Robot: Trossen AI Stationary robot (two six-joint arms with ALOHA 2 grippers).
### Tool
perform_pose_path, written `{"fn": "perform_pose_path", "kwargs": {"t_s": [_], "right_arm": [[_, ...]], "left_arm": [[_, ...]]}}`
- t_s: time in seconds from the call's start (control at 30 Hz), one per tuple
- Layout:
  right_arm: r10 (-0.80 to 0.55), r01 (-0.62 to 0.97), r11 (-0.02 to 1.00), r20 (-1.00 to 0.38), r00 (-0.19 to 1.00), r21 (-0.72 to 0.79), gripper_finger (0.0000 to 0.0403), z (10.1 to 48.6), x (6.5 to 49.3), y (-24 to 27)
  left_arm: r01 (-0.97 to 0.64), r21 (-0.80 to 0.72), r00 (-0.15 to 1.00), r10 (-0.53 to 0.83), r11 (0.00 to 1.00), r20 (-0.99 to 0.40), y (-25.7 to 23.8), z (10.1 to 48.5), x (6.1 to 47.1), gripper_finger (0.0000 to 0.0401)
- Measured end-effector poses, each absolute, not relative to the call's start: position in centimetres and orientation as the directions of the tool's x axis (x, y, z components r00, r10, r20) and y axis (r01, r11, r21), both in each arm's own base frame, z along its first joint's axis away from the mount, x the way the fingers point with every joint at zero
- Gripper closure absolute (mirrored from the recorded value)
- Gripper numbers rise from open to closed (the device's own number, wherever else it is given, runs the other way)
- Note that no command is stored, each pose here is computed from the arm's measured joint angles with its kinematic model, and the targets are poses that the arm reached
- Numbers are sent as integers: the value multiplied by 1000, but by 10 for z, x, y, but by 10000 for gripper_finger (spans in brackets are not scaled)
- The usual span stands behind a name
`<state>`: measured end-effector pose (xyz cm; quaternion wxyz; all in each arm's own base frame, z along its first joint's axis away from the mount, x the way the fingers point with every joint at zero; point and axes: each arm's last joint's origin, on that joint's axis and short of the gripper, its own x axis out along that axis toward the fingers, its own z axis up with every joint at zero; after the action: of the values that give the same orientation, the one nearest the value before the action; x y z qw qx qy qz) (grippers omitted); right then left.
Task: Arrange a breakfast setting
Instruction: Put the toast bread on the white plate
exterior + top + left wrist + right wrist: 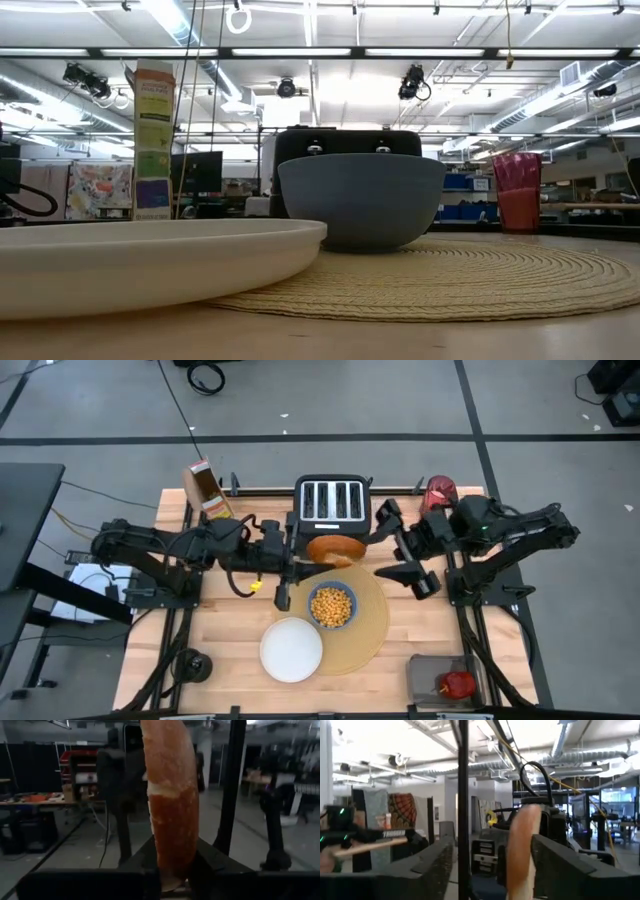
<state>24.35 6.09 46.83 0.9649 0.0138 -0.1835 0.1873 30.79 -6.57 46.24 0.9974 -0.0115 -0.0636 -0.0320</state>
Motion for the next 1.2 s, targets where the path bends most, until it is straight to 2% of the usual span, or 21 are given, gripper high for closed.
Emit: {"fn": "perform_pose_path", "kwargs": {"t_s": [0.1, 0.23, 0.3, 0.43, 0.6, 0.87, 1.03, 1.2], "right_arm": [[356, -354, 933, 326, 876, -69, 97, 473, 225, 60], [313, -318, 948, 219, 924, -14, 77, 472, 198, 54], [268, -276, 961, 149, 952, 37, 75, 468, 188, 50], [161, -163, 981, 29, 987, 109, 78, 460, 174, 43], [30, -24, 993, -48, 998, 118, 84, 453, 171, 37], [-56, 64, 992, -70, 996, 108, 85, 449, 179, 32], [-55, 64, 991, -75, 996, 117, 85, 448, 181, 32], [-55, 65, 984, -65, 996, 165, 85, 448, 185, 33]], "left_arm": [[92, 37, 995, -93, 995, 25, -75, 463, 293, 343], [109, 47, 963, -94, 993, -254, -96, 458, 266, 346], [88, 26, 913, -70, 996, -402, -107, 450, 253, 346], [6, -13, 808, -12, 1000, -589, -127, 427, 236, 346], [-15, 57, 635, 54, 998, -771, -159, 381, 238, 346], [192, 330, 377, 241, 924, -894, -196, 307, 264, 346], [342, 424, 282, 339, 839, -898, -214, 265, 278, 346], [494, 466, 235, 404, 733, -884, -228, 227, 289, 346]]}}
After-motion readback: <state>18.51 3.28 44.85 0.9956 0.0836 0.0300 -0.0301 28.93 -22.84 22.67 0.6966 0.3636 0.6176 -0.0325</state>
